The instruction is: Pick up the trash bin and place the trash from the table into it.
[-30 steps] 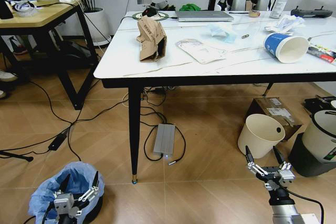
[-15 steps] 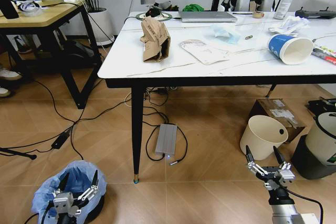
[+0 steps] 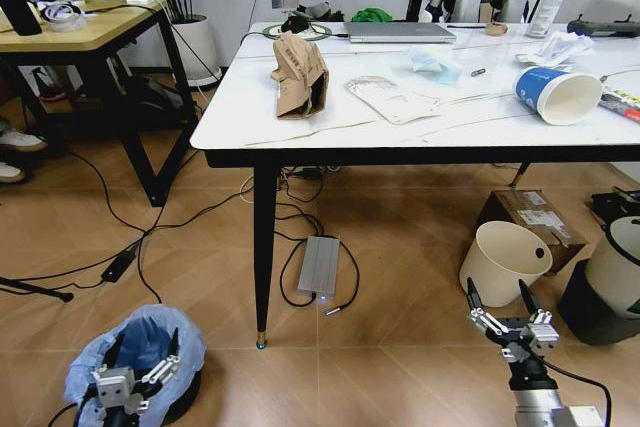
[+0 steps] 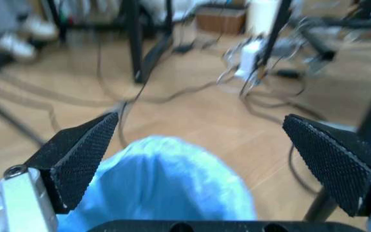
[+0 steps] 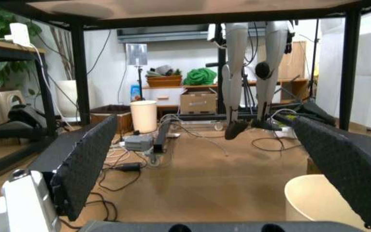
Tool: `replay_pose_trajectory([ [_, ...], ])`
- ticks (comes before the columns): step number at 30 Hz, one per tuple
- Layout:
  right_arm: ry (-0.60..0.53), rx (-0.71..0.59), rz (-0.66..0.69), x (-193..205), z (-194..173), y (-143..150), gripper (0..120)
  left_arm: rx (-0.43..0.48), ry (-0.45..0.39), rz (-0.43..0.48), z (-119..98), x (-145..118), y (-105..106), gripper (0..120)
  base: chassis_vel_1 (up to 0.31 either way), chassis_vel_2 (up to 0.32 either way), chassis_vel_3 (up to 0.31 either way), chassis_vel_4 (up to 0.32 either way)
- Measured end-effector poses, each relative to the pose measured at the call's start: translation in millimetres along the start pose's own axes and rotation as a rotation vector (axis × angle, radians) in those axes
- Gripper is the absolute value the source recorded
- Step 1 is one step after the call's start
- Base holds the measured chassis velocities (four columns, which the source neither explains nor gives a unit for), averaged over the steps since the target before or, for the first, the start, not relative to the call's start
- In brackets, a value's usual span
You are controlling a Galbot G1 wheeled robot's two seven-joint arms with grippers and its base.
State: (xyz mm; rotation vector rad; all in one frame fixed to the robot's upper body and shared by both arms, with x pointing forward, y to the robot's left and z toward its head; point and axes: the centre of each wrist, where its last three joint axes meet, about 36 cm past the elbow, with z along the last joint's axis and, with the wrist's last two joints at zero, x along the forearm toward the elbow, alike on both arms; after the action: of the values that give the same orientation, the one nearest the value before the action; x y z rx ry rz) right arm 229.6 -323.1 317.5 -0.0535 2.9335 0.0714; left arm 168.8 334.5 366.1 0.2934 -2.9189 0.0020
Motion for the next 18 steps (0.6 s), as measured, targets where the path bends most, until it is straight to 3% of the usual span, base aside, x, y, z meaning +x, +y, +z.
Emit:
replay_pose_trajectory([
  [4, 0.010, -0.010, 0.006, 3, 8, 10, 100, 0.013, 0.194, -0.044, -33, -6, 11, 100, 0.000, 0.000, 0.000, 0.000],
  [10, 0.020, -0.042, 0.039, 9, 25, 26, 100, 0.031, 0.279, -0.096, -41, -8, 23, 100, 0.000, 0.000, 0.000, 0.000],
  [18, 0.010, -0.052, 0.077, 7, 46, 39, 100, -0.027, 0.310, -0.185, -44, -14, 70, 100, 0.000, 0.000, 0.000, 0.000],
])
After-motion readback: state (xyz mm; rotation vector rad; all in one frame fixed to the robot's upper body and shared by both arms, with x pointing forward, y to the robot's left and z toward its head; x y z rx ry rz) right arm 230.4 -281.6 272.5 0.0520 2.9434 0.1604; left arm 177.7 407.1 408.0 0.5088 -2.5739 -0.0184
